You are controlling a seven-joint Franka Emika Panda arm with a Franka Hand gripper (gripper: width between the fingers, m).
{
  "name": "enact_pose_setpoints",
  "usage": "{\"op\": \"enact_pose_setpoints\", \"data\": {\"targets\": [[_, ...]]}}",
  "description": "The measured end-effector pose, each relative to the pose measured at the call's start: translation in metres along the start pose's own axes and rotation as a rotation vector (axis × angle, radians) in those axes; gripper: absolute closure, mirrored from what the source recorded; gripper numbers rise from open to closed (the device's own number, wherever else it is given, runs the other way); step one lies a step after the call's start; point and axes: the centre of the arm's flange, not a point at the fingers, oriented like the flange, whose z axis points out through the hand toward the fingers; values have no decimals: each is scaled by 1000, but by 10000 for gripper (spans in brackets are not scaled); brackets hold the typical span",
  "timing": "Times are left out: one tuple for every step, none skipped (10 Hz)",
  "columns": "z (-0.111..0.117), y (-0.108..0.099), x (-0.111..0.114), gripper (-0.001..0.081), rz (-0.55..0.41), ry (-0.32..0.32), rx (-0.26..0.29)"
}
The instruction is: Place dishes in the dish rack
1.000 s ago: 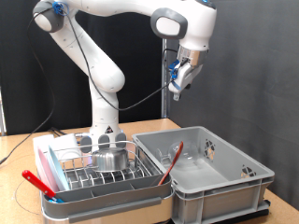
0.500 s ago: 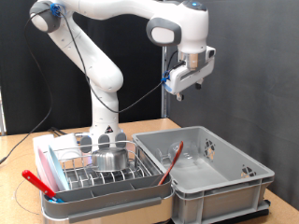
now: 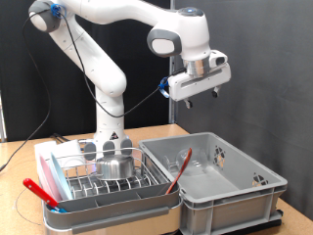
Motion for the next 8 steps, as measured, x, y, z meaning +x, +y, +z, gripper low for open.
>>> {"op": "enact_pose_setpoints", "data": {"targets": [[0, 3, 1, -5, 42, -3, -49], [6, 3, 8, -5, 153, 4, -113], [14, 2, 15, -5, 258, 18, -144], [19, 2, 17, -5, 379, 42, -170], [23, 1, 15, -5, 498, 61, -185], [24, 0, 12, -5, 604, 69, -197], [25, 0, 13, -5, 567, 61, -189], [27, 0, 15, -5, 635, 87, -202]]}}
